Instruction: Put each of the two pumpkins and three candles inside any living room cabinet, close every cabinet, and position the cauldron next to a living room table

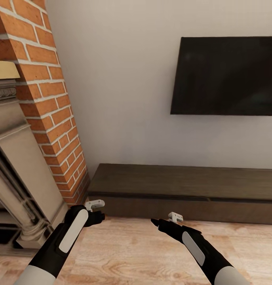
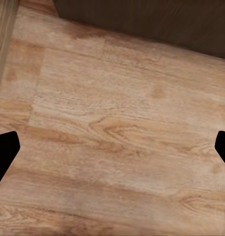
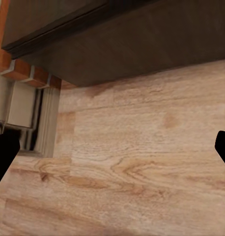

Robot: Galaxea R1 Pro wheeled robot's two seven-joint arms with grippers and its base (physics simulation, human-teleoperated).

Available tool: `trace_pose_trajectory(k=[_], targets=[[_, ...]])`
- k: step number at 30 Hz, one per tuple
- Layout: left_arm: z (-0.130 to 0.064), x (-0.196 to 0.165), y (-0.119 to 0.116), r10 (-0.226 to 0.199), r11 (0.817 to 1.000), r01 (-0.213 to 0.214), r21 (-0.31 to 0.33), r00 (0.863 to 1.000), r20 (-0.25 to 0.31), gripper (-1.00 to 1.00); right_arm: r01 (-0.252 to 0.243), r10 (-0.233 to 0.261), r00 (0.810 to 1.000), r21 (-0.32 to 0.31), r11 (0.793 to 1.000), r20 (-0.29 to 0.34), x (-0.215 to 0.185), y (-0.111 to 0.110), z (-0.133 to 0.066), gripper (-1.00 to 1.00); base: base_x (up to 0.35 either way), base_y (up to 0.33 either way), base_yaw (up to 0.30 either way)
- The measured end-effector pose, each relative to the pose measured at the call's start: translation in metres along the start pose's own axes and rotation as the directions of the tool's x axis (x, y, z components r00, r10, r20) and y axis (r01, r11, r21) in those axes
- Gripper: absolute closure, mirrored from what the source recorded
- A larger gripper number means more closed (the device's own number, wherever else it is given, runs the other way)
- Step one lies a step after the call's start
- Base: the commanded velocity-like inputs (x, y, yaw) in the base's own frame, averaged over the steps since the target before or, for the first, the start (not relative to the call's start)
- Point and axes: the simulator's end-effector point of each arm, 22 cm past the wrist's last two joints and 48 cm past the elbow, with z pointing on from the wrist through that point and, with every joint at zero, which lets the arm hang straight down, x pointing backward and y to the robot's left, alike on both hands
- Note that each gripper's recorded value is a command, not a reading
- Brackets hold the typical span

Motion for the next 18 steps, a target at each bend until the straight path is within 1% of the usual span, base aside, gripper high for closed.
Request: trace_pose_trajectory(k=[5, 10, 11, 12, 13, 15, 16, 18], targets=[[-0.006, -0.005, 0.008, -0.003, 1.000, 0.003, -0.014, 1.000, -0.003, -1.00, -0.001, 0.001, 1.000, 0.003, 1.000, 0.002, -0.006, 0.004, -0.005, -1.00, 0.000, 0.000, 0.000], [-0.006, 0.002, 0.012, -0.008, 1.000, 0.007, -0.029, 0.999, -0.036, -1.00, -0.009, 0.010, 1.000, 0.030, 1.000, -0.012, -0.003, -0.002, -0.010, -1.00, 0.000, 0.000, 0.000], [-0.004, 0.007, 0.014, -0.009, 0.999, 0.007, -0.035, 0.999, -0.052, -1.00, -0.010, 0.011, 1.000, 0.034, 0.999, -0.015, -0.003, -0.003, -0.011, -1.00, 0.000, 0.000, 0.000], [0.002, 0.018, 0.020, -0.011, 0.999, 0.007, -0.052, 0.996, -0.084, -1.00, -0.011, 0.012, 1.000, 0.039, 0.999, -0.019, -0.002, -0.004, -0.012, -1.00, 0.000, 0.000, 0.000], [0.004, 0.022, 0.022, -0.013, 0.998, 0.007, -0.059, 0.995, -0.097, -1.00, -0.012, 0.013, 1.000, 0.042, 0.999, -0.021, -0.002, -0.004, -0.013, -1.00, 0.000, 0.000, 0.000], [0.013, 0.040, 0.033, -0.020, 0.996, 0.007, -0.088, 0.989, -0.149, -1.00, -0.016, 0.018, 0.999, 0.053, 0.998, -0.033, 0.002, -0.007, -0.015, -1.00, 0.000, 0.000, 0.000], [0.014, 0.046, 0.037, -0.022, 0.995, 0.006, -0.097, 0.986, -0.165, -1.00, -0.018, 0.020, 0.999, 0.058, 0.998, -0.038, 0.003, -0.008, -0.016, -1.00, 0.000, 0.000, 0.000], [0.026, 0.075, 0.053, -0.039, 0.990, 0.006, -0.142, 0.972, -0.231, -1.00, -0.026, 0.032, 0.998, 0.092, 0.995, -0.061, 0.013, -0.019, -0.018, -1.00, 0.000, 0.000, 0.000]])
